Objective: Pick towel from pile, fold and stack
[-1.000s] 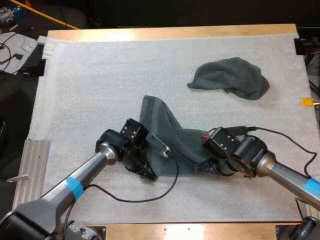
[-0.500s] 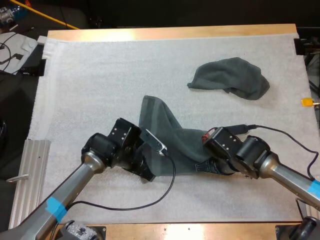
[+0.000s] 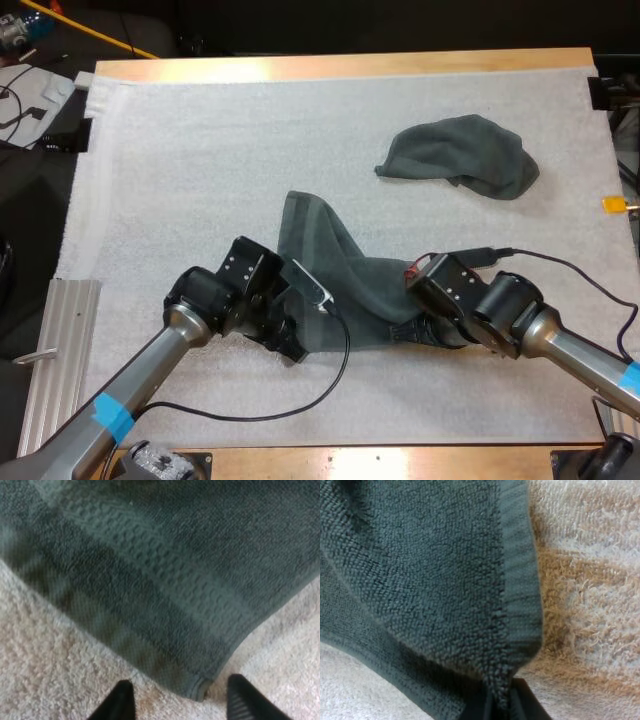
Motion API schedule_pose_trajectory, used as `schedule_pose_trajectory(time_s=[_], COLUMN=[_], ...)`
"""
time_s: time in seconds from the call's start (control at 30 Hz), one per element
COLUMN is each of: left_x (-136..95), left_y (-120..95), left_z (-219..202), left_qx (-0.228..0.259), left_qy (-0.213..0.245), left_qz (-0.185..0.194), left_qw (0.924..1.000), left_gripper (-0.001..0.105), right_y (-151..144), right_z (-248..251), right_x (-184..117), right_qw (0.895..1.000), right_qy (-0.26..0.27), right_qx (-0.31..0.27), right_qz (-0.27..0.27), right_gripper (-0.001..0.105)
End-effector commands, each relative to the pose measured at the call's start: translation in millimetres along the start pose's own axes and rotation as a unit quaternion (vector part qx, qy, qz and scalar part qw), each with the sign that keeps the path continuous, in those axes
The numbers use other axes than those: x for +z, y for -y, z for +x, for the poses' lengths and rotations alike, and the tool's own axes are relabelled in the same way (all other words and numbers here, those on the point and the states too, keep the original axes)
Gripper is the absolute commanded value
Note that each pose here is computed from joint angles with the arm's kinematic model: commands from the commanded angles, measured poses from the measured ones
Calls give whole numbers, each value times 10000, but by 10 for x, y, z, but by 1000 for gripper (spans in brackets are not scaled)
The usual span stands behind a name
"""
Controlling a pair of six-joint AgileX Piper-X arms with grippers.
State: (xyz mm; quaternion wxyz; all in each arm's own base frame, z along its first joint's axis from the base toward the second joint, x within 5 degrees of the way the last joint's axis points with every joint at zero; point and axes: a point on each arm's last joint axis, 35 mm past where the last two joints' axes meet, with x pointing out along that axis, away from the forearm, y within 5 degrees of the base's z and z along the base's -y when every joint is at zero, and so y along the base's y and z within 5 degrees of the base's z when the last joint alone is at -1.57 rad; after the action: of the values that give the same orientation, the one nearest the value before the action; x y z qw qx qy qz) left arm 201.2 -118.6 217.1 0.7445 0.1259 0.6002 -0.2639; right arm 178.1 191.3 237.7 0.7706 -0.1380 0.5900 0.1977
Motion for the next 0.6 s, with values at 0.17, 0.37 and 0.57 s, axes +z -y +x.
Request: schedule_pose_trajectory(time_s=[0.17,0.37,0.57], left_x=[7,15,28], left_y=[26,34,2], left_z=[56,359,574], left_qx=[34,46,-1], left_qy=[-2,-490,-839], left_qz=[163,209,129], left_qw=[9999,9986,9964], left_gripper=[46,46,44], right_y=[9,11,8], right_z=[-17,-15,-21], right_x=[2,3,3], right_qw=[10000,10000,10000], right_qy=[48,40,57], right_qx=[9,-1,2], right_qz=[9,22,25], right_gripper=[0,0,0])
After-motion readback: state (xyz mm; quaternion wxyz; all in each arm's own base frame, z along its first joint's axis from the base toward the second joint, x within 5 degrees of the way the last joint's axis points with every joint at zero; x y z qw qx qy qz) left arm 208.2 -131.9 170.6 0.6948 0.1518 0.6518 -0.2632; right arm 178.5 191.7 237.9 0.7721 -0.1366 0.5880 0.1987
